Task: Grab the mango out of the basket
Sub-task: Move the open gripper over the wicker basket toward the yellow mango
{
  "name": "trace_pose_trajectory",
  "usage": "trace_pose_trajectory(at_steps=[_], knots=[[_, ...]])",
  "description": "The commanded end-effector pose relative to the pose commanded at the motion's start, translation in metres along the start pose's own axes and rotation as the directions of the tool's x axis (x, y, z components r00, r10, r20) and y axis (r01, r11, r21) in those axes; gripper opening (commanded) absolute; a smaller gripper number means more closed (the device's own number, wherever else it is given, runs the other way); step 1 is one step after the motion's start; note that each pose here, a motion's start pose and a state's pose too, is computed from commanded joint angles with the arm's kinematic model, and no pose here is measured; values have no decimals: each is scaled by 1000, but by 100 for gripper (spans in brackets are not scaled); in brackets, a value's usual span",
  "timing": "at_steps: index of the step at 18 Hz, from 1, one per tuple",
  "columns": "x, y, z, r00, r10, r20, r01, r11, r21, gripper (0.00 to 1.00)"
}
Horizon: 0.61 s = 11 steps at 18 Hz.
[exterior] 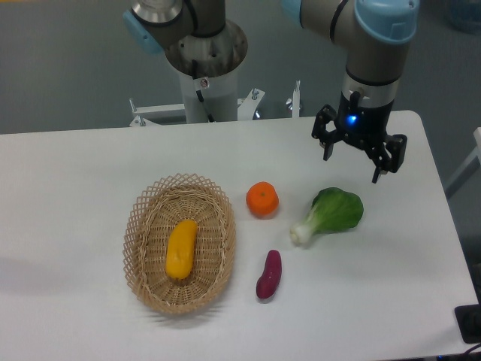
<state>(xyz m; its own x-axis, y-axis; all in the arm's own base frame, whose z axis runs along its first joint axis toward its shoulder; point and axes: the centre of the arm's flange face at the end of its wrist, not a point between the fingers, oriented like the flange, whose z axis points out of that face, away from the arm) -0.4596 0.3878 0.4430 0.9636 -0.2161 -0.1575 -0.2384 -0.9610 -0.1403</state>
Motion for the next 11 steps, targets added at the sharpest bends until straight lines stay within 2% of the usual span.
trace_pose_trajectory(at_steps=[5, 11], knots=[[13, -2, 5, 1000, -9, -14, 9, 1000, 9, 100], [39, -15, 3, 995, -100, -21, 101, 993, 62, 100]])
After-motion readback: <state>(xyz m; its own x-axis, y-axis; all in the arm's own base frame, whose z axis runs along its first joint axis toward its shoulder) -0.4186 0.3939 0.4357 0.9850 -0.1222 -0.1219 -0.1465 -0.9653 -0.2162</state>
